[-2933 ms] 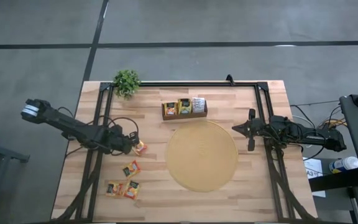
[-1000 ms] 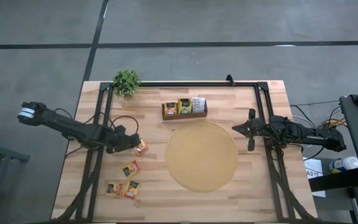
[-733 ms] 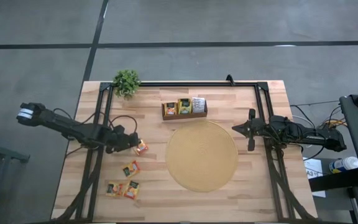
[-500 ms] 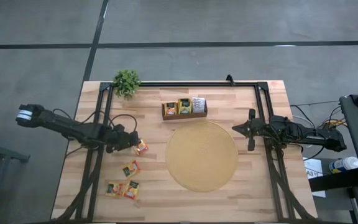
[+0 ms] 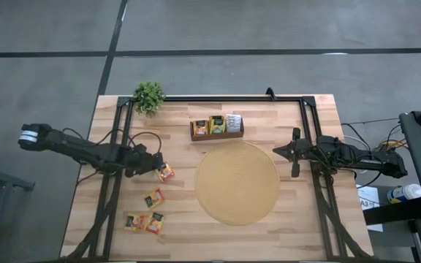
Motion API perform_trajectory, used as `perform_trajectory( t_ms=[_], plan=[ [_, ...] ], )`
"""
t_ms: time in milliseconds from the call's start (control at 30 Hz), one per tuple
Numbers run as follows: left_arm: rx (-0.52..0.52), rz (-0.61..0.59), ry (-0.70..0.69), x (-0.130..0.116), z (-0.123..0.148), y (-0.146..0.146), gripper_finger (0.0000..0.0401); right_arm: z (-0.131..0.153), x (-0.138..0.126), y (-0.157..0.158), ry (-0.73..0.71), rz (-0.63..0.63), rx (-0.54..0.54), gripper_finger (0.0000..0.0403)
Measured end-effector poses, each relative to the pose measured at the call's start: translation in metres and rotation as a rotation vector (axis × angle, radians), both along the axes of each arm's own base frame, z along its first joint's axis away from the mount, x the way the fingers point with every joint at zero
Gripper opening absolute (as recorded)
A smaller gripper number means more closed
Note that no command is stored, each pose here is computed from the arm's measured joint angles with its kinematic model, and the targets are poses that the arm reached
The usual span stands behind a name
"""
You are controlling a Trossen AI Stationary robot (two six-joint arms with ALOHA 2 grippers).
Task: Pick & Place Tea
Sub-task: Put the orange tea bag into the left section of the wooden organizer
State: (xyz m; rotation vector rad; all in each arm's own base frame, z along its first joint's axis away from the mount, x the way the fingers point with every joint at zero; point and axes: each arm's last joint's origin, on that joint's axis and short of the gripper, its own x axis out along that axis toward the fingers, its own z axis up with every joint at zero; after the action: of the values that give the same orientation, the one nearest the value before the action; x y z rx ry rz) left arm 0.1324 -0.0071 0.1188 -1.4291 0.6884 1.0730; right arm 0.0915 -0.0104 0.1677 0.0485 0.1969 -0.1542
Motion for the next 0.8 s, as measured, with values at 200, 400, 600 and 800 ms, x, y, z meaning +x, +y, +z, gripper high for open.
perform_trajectory(
  t_ms=[200, 400, 600, 800],
  plan=[
    [-0.003, -0.042, 0.004, 0.0011, -0.0004, -0.0005, 0.0158, 0.0, 0.0, 0.0, 0.0, 0.0, 0.0, 0.0009],
    [-0.011, -0.053, 0.004, 0.0012, -0.0006, -0.0008, 0.0142, 0.0, 0.0, 0.0, 0.0, 0.0, 0.0, 0.0009],
    [-0.025, -0.059, 0.002, 0.0014, -0.0012, -0.0012, 0.0085, 0.0, 0.0, 0.0, 0.0, 0.0, 0.0, 0.0009],
    [-0.035, -0.068, 0.004, 0.0015, -0.0012, -0.0016, 0.0006, -0.0001, 0.0, 0.0, 0.0, 0.0, 0.0, 0.0009]
  ],
)
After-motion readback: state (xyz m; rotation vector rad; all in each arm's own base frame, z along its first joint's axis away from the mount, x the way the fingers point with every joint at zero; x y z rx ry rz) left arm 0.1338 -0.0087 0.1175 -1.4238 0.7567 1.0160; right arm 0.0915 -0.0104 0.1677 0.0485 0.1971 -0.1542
